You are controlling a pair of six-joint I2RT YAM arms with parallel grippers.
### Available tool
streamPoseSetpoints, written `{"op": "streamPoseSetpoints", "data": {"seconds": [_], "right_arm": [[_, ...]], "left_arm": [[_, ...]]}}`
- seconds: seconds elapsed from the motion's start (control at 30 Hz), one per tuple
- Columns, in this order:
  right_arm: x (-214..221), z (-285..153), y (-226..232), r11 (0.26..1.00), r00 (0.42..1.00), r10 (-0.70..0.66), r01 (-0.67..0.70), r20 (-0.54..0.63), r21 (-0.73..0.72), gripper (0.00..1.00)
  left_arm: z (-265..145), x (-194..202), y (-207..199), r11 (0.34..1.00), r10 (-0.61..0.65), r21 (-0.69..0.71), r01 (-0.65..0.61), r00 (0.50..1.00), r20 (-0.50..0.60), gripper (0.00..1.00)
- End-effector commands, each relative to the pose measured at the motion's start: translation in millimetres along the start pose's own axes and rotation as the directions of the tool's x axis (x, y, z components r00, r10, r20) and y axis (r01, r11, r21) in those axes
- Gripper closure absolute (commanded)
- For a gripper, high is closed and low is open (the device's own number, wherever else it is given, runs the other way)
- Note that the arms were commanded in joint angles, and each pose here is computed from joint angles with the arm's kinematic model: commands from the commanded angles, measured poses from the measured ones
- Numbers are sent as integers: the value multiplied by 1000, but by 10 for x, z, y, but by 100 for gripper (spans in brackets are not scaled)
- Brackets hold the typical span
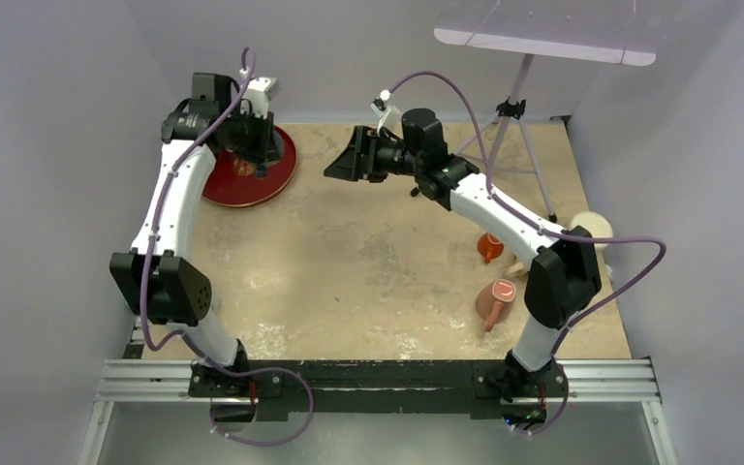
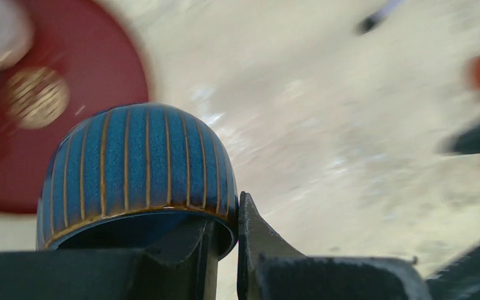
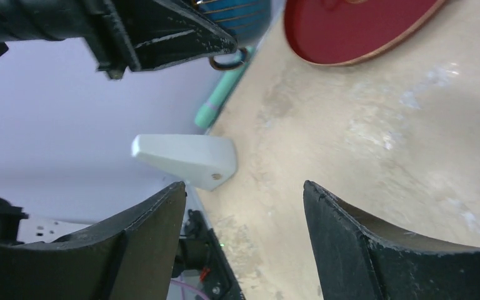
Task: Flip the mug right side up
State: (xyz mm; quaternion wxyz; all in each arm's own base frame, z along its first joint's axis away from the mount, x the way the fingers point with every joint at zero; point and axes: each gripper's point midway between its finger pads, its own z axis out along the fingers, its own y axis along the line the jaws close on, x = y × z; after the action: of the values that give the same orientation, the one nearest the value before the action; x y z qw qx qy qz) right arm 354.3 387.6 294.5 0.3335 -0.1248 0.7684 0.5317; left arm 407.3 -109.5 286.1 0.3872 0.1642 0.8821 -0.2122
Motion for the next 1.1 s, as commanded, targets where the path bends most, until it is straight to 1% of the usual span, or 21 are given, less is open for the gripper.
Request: {"op": "streamPoseSetpoints", "data": {"seconds": [0.0, 0.03, 0.1, 0.23, 0.4, 0.53, 0.73, 0.83, 0.97, 1.07], "right_arm": [[-135, -84, -185, 983, 994, -113, 110, 12, 149, 27], [-133, -96, -226, 979, 993, -121, 118, 10, 169, 27], [-129, -117, -270, 973, 990, -138, 134, 8, 189, 27], [-57, -129, -311, 969, 988, -155, 156, -19, 191, 27], [9, -144, -323, 969, 984, -172, 177, -41, 175, 27], [18, -159, -318, 968, 984, -174, 178, -41, 176, 27], [-13, -140, -304, 969, 985, -169, 172, -36, 175, 27], [-39, -141, -268, 970, 985, -171, 175, -37, 169, 27], [-63, -180, -306, 963, 984, -176, 178, -25, 204, 26], [-43, -225, -416, 949, 985, -171, 173, -32, 264, 24]], "left_arm": [[-168, 664, 1279, 918, 97, -336, -212, 940, -328, 100], [-159, 782, 1464, 902, 83, -363, -235, 918, -388, 100], [-112, 927, 1721, 876, 82, -387, -288, 880, -468, 100], [80, 999, 2119, 830, 101, -417, -371, 835, -541, 100], [251, 1025, 2545, 817, 37, -444, -368, 802, -596, 100], [421, 1130, 2605, 850, 42, -388, -356, 781, -623, 100], [645, 1305, 2678, 886, 60, -319, -338, 764, -642, 100], [710, 1365, 2682, 909, 45, -295, -295, 772, -634, 100], [798, 1402, 2650, 923, 77, -252, -291, 782, -619, 99], [829, 1410, 2668, 925, 90, -243, -293, 788, -609, 69]]}}
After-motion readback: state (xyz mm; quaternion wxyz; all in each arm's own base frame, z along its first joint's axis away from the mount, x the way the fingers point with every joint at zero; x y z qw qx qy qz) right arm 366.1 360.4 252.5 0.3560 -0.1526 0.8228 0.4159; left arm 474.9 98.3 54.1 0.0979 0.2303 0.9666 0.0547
